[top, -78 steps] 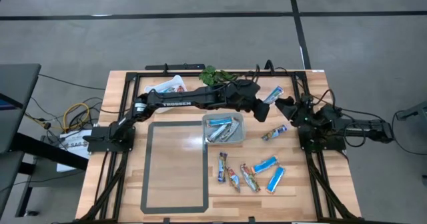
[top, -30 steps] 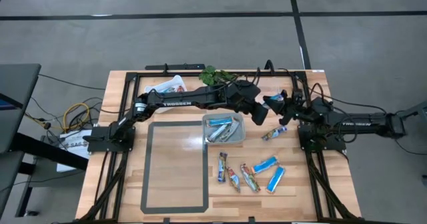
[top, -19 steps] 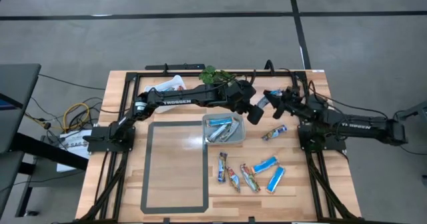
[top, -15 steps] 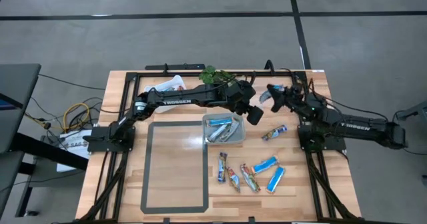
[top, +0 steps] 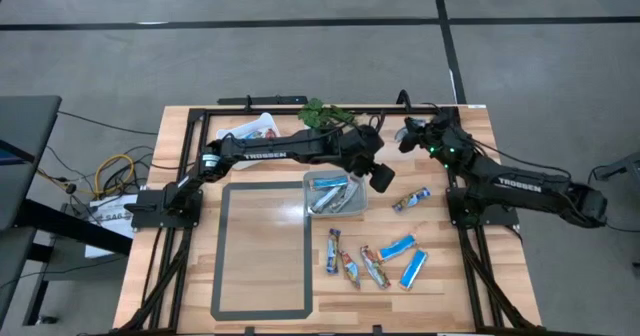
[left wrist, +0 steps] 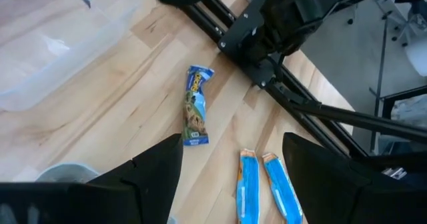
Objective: Pick and place Granola Bars by type
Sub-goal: Put the blue granola bar into the transparent bin, then put the yellow granola bar into the gray bin
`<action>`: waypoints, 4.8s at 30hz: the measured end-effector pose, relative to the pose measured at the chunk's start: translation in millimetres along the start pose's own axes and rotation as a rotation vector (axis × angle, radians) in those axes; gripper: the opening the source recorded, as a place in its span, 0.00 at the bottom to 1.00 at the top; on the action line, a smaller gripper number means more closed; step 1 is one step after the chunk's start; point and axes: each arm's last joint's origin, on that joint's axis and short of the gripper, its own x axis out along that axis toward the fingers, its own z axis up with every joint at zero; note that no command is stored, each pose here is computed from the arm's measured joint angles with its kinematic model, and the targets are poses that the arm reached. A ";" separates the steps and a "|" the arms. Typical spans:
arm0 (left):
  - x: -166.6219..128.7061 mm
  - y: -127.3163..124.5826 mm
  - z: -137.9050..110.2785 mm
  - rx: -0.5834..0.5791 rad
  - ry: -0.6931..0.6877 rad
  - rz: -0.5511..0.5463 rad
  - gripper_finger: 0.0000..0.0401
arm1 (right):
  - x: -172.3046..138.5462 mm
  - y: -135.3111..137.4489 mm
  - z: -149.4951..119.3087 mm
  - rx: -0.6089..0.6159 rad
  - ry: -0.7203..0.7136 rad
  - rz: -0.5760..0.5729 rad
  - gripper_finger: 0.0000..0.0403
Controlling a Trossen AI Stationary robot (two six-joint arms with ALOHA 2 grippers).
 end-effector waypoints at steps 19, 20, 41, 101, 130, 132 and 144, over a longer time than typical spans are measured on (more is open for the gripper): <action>-0.2 1.8 -2.5 -0.016 0.030 0.014 0.63 | 67.0 16.1 -5.5 -0.131 0.415 -0.175 0.10; -0.2 1.6 -2.7 -0.016 0.031 0.014 0.63 | 68.5 15.8 -6.7 -0.133 0.423 -0.179 0.10; -0.5 -5.6 -12.8 0.022 0.069 0.022 0.63 | 75.6 8.2 -11.2 -0.088 0.501 -0.110 0.43; -93.6 -88.2 -82.3 0.563 0.041 0.241 0.63 | -104.1 120.1 2.1 0.041 0.891 1.059 0.50; -127.2 21.7 -193.1 0.406 0.073 0.050 0.63 | -108.6 144.1 -25.0 -0.004 0.947 1.049 0.44; -135.3 32.1 -205.2 0.378 0.065 0.004 0.63 | -110.5 146.8 -31.0 -0.035 0.974 1.046 0.43; -168.7 90.1 -264.2 0.376 0.033 -0.092 0.63 | -112.8 192.7 -28.3 -0.205 1.025 1.049 0.38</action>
